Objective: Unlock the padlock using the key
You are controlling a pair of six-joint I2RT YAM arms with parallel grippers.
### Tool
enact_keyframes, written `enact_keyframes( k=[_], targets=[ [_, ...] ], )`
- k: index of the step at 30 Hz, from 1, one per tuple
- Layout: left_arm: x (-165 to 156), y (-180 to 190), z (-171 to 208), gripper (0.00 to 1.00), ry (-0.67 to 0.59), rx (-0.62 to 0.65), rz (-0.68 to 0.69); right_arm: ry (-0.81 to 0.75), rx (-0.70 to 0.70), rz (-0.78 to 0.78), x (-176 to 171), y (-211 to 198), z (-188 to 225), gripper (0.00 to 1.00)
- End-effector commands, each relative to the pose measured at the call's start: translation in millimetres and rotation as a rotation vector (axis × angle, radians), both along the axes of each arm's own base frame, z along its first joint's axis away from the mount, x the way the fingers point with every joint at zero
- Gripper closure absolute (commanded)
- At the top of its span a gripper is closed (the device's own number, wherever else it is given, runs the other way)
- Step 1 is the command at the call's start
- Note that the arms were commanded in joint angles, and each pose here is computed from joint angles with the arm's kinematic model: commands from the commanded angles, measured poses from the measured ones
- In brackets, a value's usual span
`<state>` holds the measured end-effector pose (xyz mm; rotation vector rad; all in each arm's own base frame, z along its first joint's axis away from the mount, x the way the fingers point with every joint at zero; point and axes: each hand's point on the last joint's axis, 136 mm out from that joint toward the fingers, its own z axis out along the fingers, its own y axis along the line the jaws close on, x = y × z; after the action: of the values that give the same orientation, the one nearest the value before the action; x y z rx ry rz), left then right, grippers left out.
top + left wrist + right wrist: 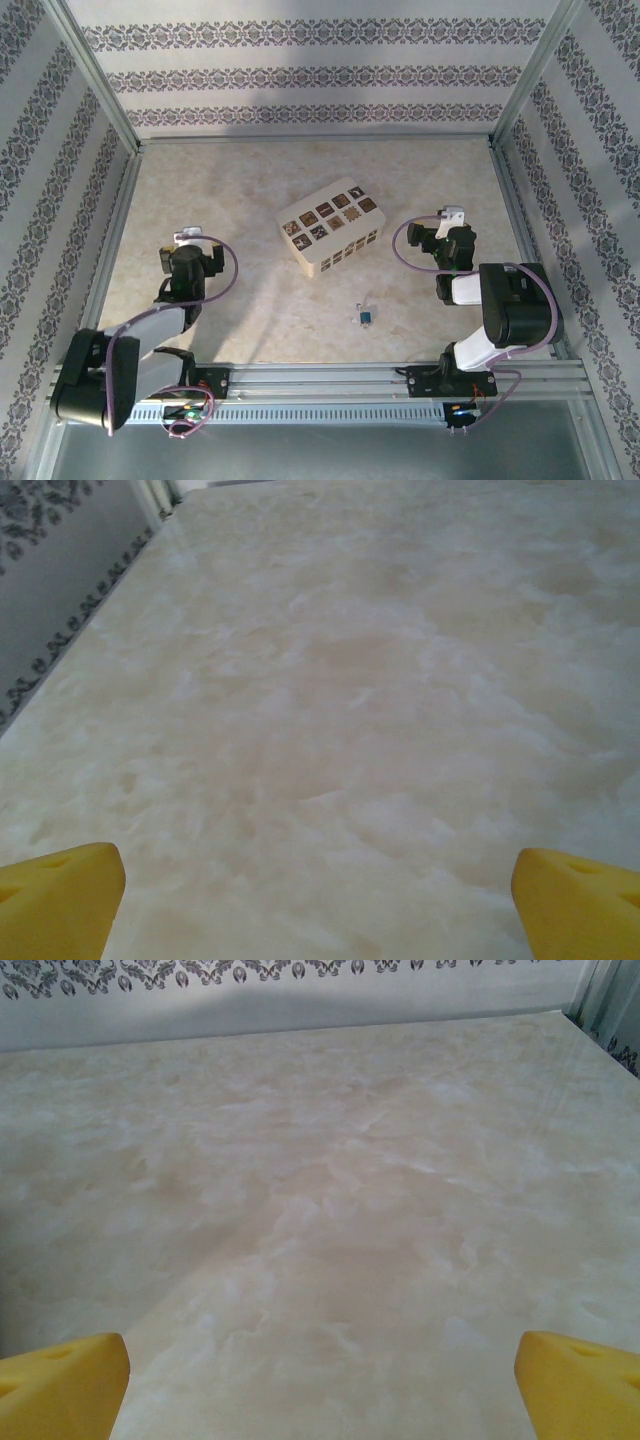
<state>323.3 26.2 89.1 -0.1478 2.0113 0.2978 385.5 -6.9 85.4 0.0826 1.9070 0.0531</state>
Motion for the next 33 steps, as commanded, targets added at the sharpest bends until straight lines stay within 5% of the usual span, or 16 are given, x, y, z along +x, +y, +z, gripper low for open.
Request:
enact_keyframes(
  k=[1, 18, 33],
  targets=[
    [27.7, -9.9, 35.2, 0.01, -0.15, -0.004, -0.069, -0.038, -0.017, 0.0, 5.0, 1.5, 13.4, 0.02],
    [54.7, -18.1, 13.4, 0.01, -0.263, -0.007, -0.136, -0.035, -0.02, -0.002, 4.8, 1.4, 12.7, 0.02],
    [73.3, -17.2, 3.7, 0.01, -0.149, -0.033, -0.138, -0.033, -0.021, -0.001, 4.6, 1.8, 12.3, 0.02]
  ],
)
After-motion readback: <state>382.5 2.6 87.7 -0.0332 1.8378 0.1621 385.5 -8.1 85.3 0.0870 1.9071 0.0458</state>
